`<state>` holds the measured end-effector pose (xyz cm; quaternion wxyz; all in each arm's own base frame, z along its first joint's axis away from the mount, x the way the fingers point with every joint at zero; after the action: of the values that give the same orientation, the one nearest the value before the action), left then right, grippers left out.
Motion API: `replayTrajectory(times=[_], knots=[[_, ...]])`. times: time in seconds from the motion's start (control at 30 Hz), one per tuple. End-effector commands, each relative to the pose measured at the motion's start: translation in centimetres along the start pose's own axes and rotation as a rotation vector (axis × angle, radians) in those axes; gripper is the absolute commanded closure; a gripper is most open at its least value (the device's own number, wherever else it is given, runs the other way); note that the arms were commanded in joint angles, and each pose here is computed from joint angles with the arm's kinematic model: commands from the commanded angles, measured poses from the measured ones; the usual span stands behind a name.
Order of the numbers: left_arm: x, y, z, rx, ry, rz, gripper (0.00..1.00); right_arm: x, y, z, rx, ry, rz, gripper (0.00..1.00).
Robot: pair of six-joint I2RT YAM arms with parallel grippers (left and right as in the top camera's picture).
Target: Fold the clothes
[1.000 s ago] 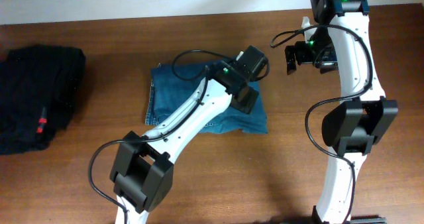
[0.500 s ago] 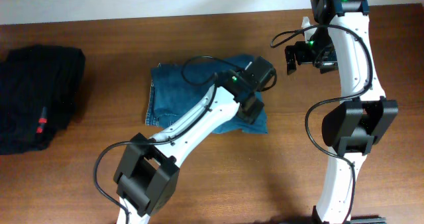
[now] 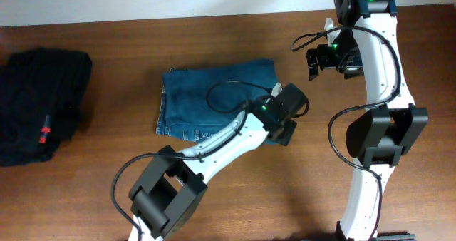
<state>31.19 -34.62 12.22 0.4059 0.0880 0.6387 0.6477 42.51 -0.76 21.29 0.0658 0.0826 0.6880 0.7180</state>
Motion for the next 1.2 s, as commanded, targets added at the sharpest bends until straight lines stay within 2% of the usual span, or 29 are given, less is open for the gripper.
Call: replayTrajectory(times=[0.0, 0.17, 0.27, 0.37, 0.8, 0.9, 0.97, 1.03, 1.17], knots=[[-0.1, 0.4, -2.4, 0.022, 0.019, -0.033, 0.01, 0.5, 1.7, -0.1, 0.004, 0.003, -0.042, 0.01], [-0.1, 1.0, -3.8, -0.055, -0.017, -0.067, 0.01, 0.5, 1.7, -0.1, 0.004, 0.003, -0.042, 0.01], [0.0, 1.2, -3.6, -0.118, 0.043, -0.08, 0.01, 0.5, 1.7, -0.1, 0.004, 0.003, -0.042, 0.01], [0.0, 1.2, -3.5, -0.121, 0.093, -0.083, 0.01, 0.5, 1.7, -0.1, 0.004, 0.003, -0.042, 0.01], [0.3, 1.2, -3.4, -0.126, 0.085, -0.065, 0.01, 0.3, 1.7, 0.0, 0.002, 0.003, -0.053, 0.01], [0.6, 1.1, -3.3, -0.131, 0.081, -0.05, 0.01, -0.7, 1.8, -1.2, 0.111, 0.019, -0.117, 0.01], [0.7, 1.1, -3.2, -0.133, 0.08, -0.044, 0.01, -0.7, 2.0, -2.8, 0.176, -0.044, -0.117, 0.01], [0.6, 1.1, -3.1, -0.134, 0.082, -0.044, 0.01, -0.6, 2.0, -4.6, 0.165, -0.129, -0.099, 0.01], [0.5, 1.1, -2.9, -0.135, 0.087, -0.048, 0.01, -0.4, 2.0, -8.6, 0.01, -0.266, -0.061, 0.01]])
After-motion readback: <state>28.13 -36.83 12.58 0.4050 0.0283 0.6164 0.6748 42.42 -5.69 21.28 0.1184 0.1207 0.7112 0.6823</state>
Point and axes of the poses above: each gripper's point midway between its finger pads, its own y axis back along the fingers, its own z axis along the line the jaws close on, x = y × z, the point moved 6 cm from there along y, back along the fingers, and after that the axes turned 12 degrees about -y, right-handed, at the moved point
